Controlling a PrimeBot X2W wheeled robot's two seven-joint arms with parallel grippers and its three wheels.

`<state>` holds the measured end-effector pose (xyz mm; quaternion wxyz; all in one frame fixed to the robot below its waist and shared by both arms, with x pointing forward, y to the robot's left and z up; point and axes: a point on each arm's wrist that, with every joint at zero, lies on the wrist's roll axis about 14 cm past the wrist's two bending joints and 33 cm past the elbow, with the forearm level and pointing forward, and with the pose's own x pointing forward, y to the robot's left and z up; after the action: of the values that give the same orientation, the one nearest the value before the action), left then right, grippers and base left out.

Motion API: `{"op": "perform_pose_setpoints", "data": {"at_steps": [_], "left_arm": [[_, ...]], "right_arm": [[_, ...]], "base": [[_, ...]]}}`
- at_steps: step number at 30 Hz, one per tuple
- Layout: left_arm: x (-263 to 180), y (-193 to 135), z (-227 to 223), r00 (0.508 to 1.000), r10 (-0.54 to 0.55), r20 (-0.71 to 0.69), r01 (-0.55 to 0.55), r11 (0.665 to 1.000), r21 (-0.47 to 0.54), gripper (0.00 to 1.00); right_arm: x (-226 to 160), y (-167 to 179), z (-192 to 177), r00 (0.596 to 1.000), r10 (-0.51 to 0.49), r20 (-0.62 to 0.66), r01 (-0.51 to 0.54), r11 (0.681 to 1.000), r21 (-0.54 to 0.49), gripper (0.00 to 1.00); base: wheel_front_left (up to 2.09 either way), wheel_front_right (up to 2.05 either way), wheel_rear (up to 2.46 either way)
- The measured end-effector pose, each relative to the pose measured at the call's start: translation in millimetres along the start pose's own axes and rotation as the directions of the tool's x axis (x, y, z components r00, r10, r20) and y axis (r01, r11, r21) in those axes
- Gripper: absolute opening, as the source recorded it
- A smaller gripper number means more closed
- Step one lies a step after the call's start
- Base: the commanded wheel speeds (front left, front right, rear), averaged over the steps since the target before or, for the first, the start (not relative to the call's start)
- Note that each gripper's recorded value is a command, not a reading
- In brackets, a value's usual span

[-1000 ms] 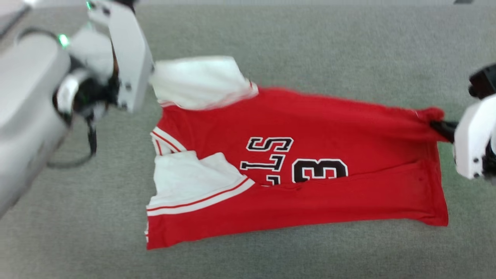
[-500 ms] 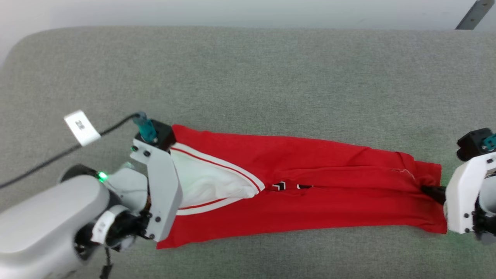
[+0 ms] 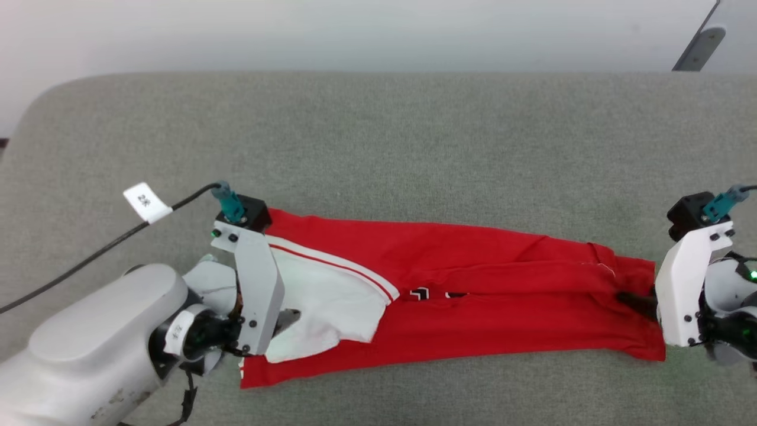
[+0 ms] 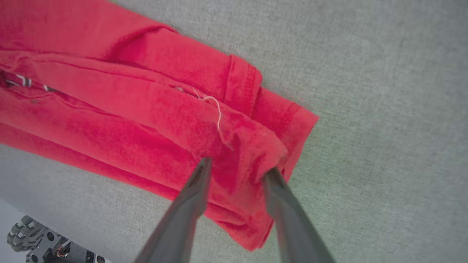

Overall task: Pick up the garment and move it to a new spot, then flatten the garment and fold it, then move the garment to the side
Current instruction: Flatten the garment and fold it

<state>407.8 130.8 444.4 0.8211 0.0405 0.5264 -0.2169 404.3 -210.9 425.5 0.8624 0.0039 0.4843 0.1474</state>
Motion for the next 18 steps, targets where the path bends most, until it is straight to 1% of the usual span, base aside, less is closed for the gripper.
{"op": "perform_pose_setpoints", "data": {"at_steps": [5, 7, 10, 12, 14, 18], "left_arm": [[-19, -5, 11, 0.997, 0.001, 0.082, -0.002, 1.000, 0.014, 1.00], [-31, -4, 20, 0.989, 0.012, 0.146, -0.014, 1.000, 0.016, 1.00], [-49, 0, 32, 0.964, 0.040, 0.264, -0.051, 0.998, 0.034, 1.00], [-60, 1, 40, 0.934, 0.048, 0.355, -0.066, 0.997, 0.038, 1.00], [-73, 6, 47, 0.891, 0.069, 0.448, -0.086, 0.996, 0.020, 1.00], [-97, 17, 54, 0.775, 0.107, 0.622, -0.121, 0.992, -0.020, 1.00]], "right_arm": [[-17, 1, 16, 0.999, 0.000, 0.042, 0.000, 1.000, 0.002, 1.00], [-25, 0, 23, 0.997, 0.000, 0.072, -0.001, 1.000, 0.018, 1.00], [-36, -5, 38, 0.989, -0.015, 0.148, 0.008, 0.999, 0.049, 1.00], [-39, -7, 41, 0.984, -0.032, 0.173, 0.022, 0.998, 0.058, 1.00], [-41, -10, 42, 0.981, -0.047, 0.187, 0.035, 0.997, 0.069, 1.00], [-33, -16, 30, 0.983, -0.067, 0.172, 0.046, 0.991, 0.122, 1.00]], "base": [[0.00, 0.00, 0.00], [0.00, 0.00, 0.00], [0.00, 0.00, 0.00], [0.00, 0.00, 0.00], [0.00, 0.00, 0.00], [0.00, 0.00, 0.00]]}}
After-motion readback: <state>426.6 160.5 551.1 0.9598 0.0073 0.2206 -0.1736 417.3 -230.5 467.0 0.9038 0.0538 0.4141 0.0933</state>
